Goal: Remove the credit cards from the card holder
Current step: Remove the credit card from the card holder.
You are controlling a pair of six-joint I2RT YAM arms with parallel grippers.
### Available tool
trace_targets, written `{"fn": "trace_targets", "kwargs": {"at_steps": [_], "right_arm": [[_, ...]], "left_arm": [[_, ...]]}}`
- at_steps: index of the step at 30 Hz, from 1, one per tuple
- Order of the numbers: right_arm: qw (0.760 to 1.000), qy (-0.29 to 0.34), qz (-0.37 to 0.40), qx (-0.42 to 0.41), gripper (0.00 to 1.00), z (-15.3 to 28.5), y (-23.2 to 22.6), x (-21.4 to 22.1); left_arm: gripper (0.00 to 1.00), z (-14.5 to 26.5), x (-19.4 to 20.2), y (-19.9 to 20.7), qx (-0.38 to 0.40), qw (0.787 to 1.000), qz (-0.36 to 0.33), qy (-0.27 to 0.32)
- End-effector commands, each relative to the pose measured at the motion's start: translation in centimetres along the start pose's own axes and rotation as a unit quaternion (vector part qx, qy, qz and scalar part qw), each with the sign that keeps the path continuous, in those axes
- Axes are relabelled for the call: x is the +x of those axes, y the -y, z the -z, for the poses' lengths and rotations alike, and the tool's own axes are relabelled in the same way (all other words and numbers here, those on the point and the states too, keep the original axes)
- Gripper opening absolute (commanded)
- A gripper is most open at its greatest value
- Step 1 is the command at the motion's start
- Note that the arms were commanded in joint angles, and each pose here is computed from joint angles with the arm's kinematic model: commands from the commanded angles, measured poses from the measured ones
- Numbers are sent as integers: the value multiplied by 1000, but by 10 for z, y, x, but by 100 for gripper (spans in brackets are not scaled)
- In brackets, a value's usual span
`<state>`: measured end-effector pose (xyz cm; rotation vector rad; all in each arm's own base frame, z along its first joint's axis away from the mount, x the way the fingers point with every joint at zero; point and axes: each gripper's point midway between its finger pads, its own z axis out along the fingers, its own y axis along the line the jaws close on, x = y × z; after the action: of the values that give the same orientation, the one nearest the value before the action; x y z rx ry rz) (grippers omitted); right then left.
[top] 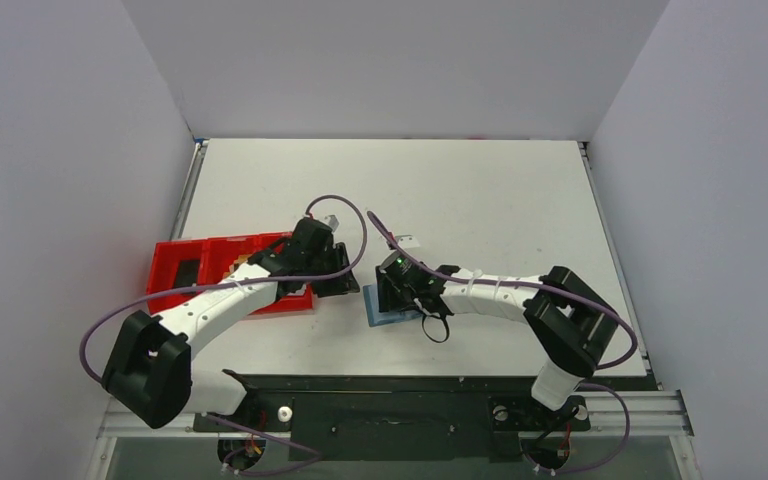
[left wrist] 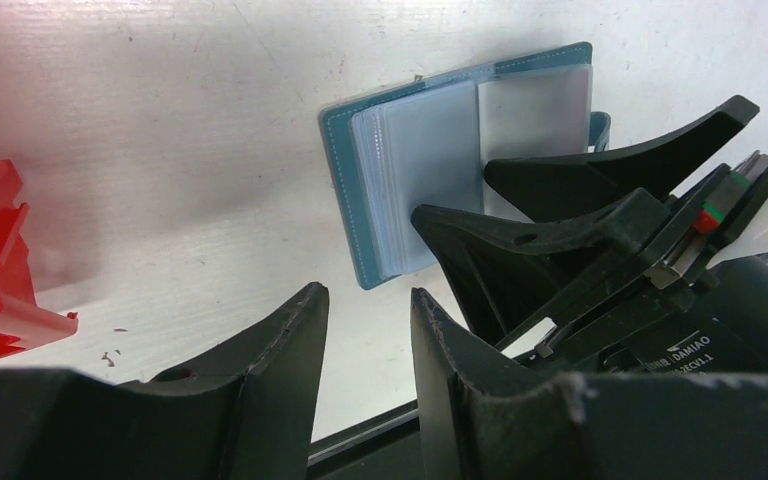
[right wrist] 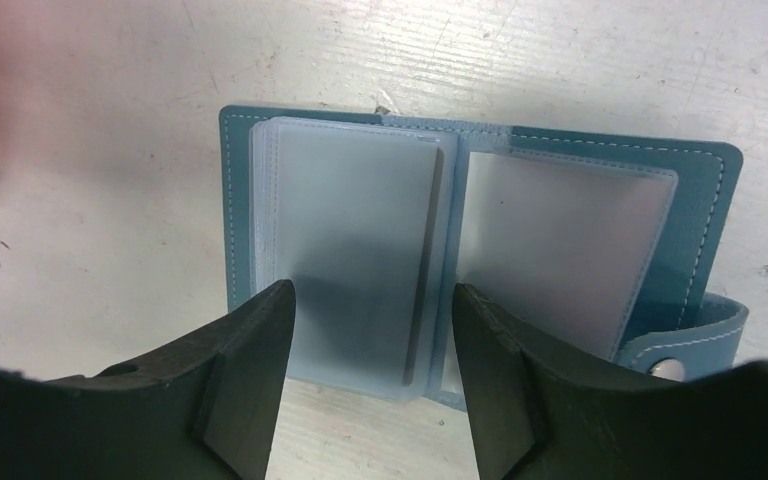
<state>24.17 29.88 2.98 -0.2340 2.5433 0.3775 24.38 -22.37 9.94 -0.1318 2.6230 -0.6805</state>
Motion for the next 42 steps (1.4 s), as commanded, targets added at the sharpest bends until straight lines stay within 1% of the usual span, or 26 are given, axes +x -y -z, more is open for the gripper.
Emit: {"fn": "trace_targets", "kwargs": {"at_steps": [1,7,13,18,23,25,35,42], "right_arm": [[1000,25,-4,0,55,-2,-10,-14],[1000,6,3,9,49,-9,-6,-3],[1000,-8,5,12,39,-12,0,9],[1000,-20,4,7,22,-15,1,15],[1000,-29,-9,-2,10,-19,5,21],[999,-36,-18,-12,1,-21,6,24],[992,-72,-82,-60,0,-32,17,42],[987,-80,-114,-79,0,-39,25,48]], "left_arm": [[34,-6,-9,10,24,999,8,20],[34,-10,-5,8,23,1000,10,14],[34,-11,-4,7,22,1000,9,11],[34,-13,-3,8,23,1000,8,8],[34,-17,1,10,24,1000,7,-1],[34,-20,4,11,27,1000,9,-6],[34,-36,15,19,40,999,15,-26],[33,-50,24,22,51,997,22,-44]]}}
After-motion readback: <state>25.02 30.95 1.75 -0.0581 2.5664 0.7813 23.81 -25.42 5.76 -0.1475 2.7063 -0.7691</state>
